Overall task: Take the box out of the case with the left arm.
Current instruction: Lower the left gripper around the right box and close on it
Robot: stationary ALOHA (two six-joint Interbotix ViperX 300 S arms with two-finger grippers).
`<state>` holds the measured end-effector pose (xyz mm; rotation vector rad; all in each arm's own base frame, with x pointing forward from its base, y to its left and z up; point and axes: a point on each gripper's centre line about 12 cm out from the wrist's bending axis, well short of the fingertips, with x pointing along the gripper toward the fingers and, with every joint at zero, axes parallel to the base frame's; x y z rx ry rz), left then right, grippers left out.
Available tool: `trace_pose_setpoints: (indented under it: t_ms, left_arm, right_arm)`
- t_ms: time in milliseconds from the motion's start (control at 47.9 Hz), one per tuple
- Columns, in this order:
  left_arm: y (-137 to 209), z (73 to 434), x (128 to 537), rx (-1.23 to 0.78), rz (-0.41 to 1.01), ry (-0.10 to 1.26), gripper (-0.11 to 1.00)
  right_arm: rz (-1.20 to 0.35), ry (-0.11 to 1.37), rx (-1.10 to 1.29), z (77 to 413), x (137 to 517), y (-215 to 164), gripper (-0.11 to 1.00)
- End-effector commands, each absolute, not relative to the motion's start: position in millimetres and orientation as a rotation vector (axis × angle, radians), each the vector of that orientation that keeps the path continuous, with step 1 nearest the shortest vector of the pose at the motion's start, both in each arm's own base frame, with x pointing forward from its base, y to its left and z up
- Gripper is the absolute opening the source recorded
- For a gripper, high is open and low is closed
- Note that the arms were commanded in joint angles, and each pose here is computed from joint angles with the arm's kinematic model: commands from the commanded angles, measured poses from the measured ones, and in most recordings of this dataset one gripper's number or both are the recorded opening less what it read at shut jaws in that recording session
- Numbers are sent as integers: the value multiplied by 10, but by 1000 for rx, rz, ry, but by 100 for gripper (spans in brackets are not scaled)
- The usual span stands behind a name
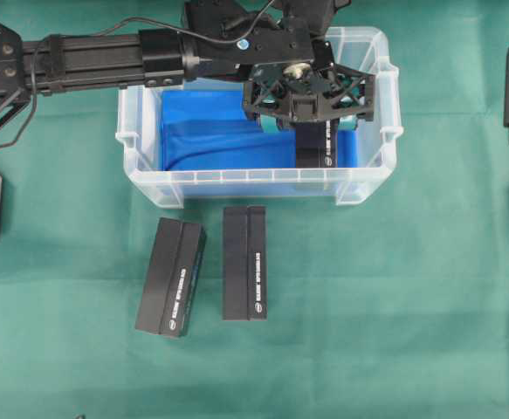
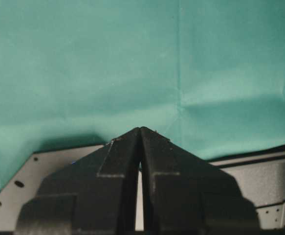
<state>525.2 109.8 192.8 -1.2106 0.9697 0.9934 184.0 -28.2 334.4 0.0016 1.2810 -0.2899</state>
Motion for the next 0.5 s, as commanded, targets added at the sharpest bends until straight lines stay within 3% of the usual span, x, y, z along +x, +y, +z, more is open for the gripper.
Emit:
trace_pose_setpoints:
  t_ms: [0, 313, 481]
  left_arm:
    - [1111, 2118, 5276, -1222, 966, 927, 63]
    - [1100, 2172, 5270, -1223, 961, 924, 63]
    - [1078, 2422, 5241, -1228, 951, 909, 63]
  right_arm:
    - [-292, 1265, 2, 3379, 1847, -286, 1]
    - [-294, 1265, 3, 3379, 1847, -288, 1]
    - [-293, 1264, 3, 3380, 1849, -288, 1]
